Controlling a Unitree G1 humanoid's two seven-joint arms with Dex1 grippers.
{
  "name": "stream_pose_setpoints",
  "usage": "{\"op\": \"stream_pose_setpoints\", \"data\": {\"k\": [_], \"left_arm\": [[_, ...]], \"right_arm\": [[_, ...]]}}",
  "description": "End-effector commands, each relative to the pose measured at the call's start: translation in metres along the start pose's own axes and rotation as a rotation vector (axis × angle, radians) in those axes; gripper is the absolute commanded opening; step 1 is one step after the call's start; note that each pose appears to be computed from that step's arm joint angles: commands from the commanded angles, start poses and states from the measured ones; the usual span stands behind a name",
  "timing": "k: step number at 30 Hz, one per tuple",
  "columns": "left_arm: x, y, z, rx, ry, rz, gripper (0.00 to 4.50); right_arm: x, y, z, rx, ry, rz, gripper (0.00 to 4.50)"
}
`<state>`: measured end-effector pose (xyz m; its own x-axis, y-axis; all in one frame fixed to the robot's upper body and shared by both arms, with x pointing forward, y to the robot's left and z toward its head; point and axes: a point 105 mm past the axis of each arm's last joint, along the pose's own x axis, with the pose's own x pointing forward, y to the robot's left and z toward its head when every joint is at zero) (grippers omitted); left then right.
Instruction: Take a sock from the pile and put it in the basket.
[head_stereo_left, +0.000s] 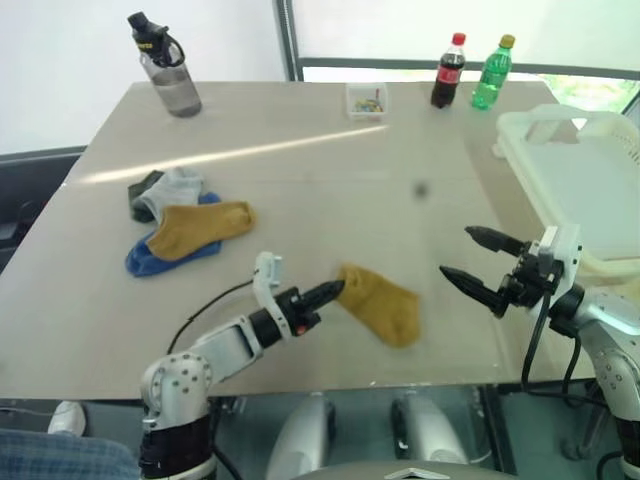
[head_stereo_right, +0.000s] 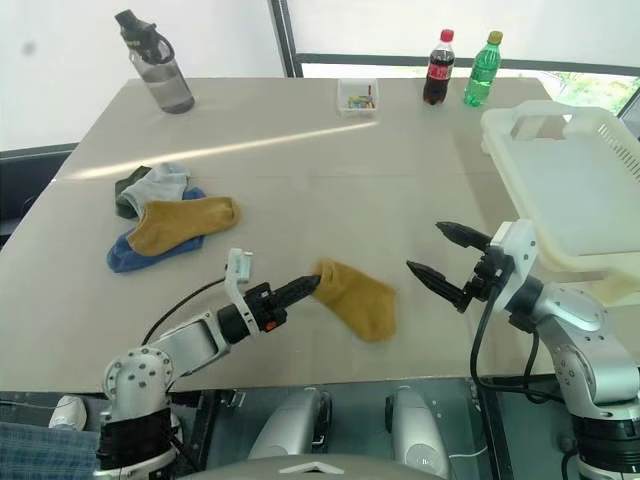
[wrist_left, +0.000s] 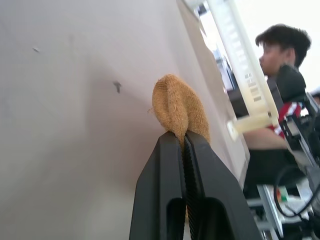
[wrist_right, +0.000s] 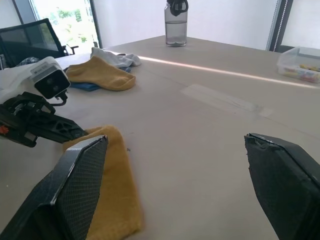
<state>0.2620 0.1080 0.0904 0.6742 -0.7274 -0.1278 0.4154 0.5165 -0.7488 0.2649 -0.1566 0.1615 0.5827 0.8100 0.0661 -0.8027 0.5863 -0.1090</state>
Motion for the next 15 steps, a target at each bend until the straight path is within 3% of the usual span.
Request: {"op": "stream_pose_setpoints", "data": {"k": [1,4,8,15], "left_arm": [[-0.004,-0.006,0.002,0.029,-0.048,0.023,0.09],[-0.004,-0.006,0.001,0.004,-0.073,0.037,0.09],[-0.006,-0.003,0.002,-0.032,-0.102,0.060,0.09],[-0.009,-0.003,0.000,-0.087,-0.146,0.093,0.09]], "right_arm": [[0.002,0.006,0.006,-0.007,0.006,0.042,4.50],[0.003,0.029,-0.010,0.052,0.130,0.176,4.50],[0.004,0.034,-0.048,-0.087,0.372,0.215,4.50],[0.031,0.047,-0.051,-0.089,0.363,0.216,4.50]]}}
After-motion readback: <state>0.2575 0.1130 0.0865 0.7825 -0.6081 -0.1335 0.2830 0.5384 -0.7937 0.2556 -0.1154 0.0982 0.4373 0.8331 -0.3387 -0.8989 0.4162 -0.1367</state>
